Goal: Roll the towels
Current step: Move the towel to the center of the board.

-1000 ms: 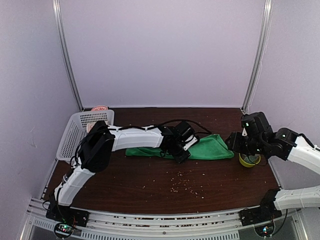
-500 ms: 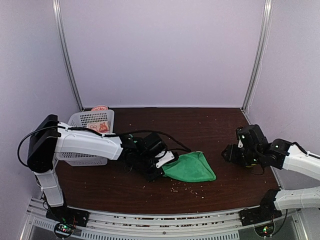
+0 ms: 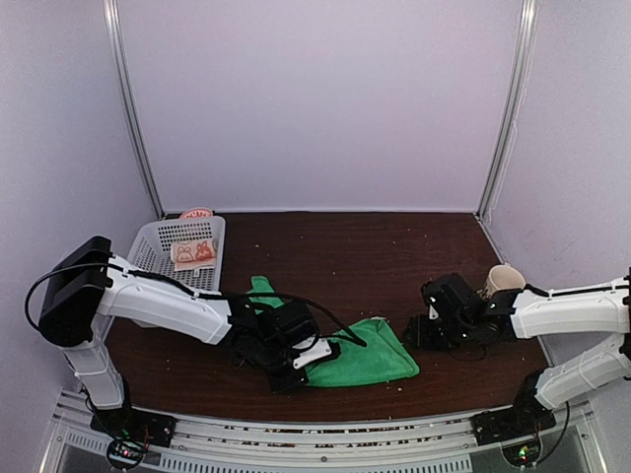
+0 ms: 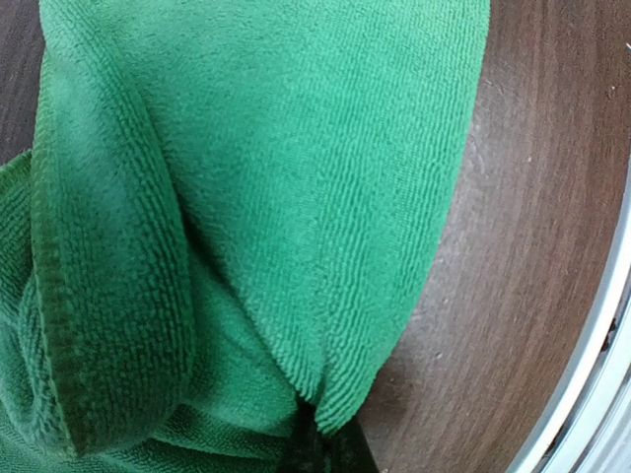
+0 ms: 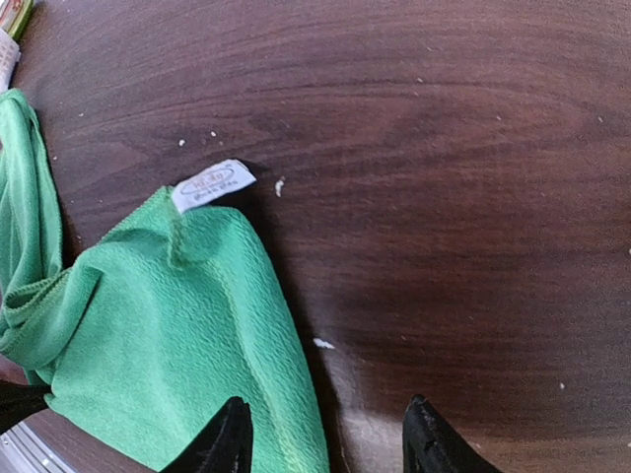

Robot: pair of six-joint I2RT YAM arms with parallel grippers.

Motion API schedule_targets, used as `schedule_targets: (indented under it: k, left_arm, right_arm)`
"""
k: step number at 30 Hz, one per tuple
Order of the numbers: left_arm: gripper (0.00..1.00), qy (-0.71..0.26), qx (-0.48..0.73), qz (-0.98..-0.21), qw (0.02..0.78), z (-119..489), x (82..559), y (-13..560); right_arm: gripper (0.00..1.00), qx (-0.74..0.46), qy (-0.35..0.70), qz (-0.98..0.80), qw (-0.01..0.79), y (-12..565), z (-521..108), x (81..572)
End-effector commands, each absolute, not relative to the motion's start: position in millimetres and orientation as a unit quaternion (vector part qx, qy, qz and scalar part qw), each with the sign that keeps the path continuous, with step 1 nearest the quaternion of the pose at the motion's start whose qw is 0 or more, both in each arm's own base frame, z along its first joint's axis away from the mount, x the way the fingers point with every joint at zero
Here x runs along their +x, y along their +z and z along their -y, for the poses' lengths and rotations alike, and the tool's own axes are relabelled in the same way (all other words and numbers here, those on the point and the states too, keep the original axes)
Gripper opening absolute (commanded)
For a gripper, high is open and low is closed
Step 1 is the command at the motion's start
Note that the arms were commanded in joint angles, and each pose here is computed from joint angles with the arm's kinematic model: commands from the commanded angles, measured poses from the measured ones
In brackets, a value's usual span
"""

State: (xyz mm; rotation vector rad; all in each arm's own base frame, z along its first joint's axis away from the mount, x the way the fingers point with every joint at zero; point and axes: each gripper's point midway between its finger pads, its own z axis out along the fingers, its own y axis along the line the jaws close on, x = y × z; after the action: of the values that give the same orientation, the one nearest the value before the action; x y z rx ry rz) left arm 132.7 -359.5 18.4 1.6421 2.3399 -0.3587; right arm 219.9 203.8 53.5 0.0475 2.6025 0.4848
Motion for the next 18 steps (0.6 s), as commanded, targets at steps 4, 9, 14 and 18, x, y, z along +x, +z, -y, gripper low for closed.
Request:
schedule_targets:
  k: [4, 9, 14, 18]
  left_arm:
    - [0.34, -0.126, 0.544, -0.814, 0.158, 359, 137, 35]
    - [0.53, -0.126, 0.526, -0.819, 0.192, 356, 144, 57]
    - [0.70, -0.143, 0.484, -0.827, 0.248, 341, 149, 84]
    - [0.75, -0.156, 0.432, -0.834, 0.306, 325, 158, 109]
  right_arm:
    - [0.53, -0.018, 0.198, -0.938, 0.283, 95, -253, 258]
    - [0.51, -0.015, 0.133, -0.952, 0.275, 91, -256, 266]
    - [0.48, -0.003, 0.102, -0.959, 0.265, 85, -263, 267]
    - [0.45, 0.007, 0.084, -0.962, 0.260, 80, -267, 271]
